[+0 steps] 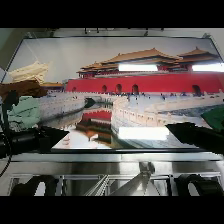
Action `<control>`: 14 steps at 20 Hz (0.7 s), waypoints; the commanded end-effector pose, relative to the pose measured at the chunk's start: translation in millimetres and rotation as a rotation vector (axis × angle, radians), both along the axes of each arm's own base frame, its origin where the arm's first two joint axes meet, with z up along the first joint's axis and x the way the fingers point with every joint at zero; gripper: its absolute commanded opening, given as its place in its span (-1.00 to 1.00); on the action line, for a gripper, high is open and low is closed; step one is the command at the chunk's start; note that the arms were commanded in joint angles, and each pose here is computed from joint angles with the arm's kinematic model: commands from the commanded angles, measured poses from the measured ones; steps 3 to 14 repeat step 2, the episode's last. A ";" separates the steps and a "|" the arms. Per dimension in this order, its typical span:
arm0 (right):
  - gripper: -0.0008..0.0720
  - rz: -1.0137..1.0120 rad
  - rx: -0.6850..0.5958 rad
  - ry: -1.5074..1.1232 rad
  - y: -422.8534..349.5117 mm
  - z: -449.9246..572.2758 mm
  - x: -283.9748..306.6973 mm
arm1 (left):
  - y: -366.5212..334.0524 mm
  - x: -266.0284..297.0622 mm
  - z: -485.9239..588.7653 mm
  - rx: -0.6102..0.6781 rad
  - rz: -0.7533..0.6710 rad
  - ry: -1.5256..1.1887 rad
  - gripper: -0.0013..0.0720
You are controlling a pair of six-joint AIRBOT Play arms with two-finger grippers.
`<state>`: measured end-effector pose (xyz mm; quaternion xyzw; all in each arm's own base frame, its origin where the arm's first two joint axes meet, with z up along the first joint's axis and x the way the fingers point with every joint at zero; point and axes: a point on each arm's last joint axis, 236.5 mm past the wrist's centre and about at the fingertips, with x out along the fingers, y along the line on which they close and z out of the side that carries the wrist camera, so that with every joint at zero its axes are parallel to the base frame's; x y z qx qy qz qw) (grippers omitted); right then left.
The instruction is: Fold the shirts.
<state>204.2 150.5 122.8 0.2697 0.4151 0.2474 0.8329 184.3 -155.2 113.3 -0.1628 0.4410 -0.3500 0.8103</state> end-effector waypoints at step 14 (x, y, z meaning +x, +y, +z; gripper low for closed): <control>-0.92 0.016 0.007 0.012 3.1 -0.8 -4.5 | -0.2 -1.0 0.6 0.001 -0.004 0.000 -0.92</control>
